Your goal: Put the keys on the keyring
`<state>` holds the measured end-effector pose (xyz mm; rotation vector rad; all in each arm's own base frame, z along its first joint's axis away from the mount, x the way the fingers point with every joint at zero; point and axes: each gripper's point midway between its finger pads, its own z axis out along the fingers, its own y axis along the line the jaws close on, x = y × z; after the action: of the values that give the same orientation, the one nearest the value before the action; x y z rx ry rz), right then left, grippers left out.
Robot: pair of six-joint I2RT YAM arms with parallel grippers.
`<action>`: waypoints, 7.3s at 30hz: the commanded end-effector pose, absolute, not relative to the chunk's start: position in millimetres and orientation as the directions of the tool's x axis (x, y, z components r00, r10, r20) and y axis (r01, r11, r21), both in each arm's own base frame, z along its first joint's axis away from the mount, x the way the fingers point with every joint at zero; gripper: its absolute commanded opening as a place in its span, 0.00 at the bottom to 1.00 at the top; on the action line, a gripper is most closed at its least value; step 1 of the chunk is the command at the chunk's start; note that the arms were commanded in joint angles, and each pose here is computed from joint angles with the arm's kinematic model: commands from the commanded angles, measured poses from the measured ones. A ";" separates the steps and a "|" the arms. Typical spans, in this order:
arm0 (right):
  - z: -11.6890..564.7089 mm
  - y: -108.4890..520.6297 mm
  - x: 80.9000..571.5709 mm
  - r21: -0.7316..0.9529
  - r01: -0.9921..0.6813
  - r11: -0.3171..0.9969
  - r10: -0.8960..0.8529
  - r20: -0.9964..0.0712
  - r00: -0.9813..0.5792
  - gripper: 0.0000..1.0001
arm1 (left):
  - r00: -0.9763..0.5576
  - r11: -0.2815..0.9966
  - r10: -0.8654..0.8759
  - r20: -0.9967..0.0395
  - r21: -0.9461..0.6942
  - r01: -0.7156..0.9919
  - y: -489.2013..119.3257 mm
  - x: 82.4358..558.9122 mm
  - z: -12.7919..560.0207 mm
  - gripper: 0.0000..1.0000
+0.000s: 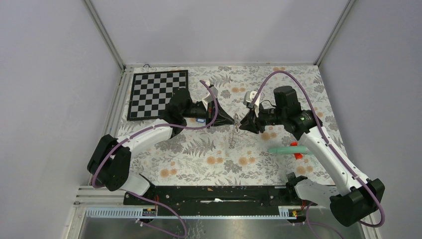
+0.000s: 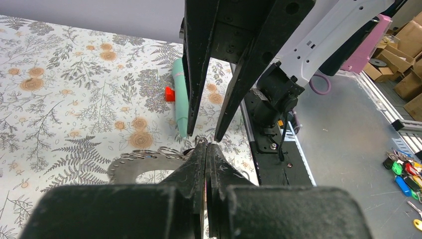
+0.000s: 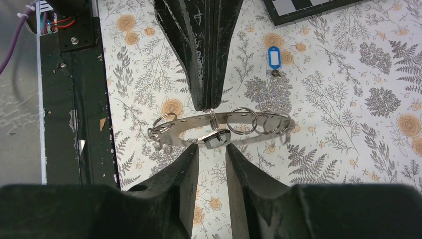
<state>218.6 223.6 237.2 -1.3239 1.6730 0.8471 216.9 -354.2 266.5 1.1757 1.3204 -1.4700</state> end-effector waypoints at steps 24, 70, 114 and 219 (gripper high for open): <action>240.5 236.1 211.3 -0.006 -0.995 0.102 -0.375 -0.926 -0.033 0.02 | -0.134 -0.172 -0.050 -0.990 -0.123 0.977 -350.4 205.5 297.4 0.00; 264.0 240.0 222.8 -0.006 -0.987 0.160 -0.335 -0.941 -0.049 0.37 | -0.178 -0.162 -0.056 -0.982 -0.167 0.973 -351.4 207.7 286.4 0.00; 254.7 245.0 211.6 0.046 -0.993 0.105 -0.309 -0.948 -0.077 0.00 | -0.171 -0.165 -0.065 -0.983 -0.159 0.973 -348.9 206.1 287.6 0.00; 249.0 237.5 197.8 0.007 -0.993 0.116 -0.432 -0.900 -0.056 0.21 | -0.191 -0.204 -0.157 -0.969 -0.158 0.966 -347.2 194.8 309.9 0.00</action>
<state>205.8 232.3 238.7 -1.4019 1.6935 0.8522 203.2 -351.9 285.7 1.0983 1.2348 -1.5793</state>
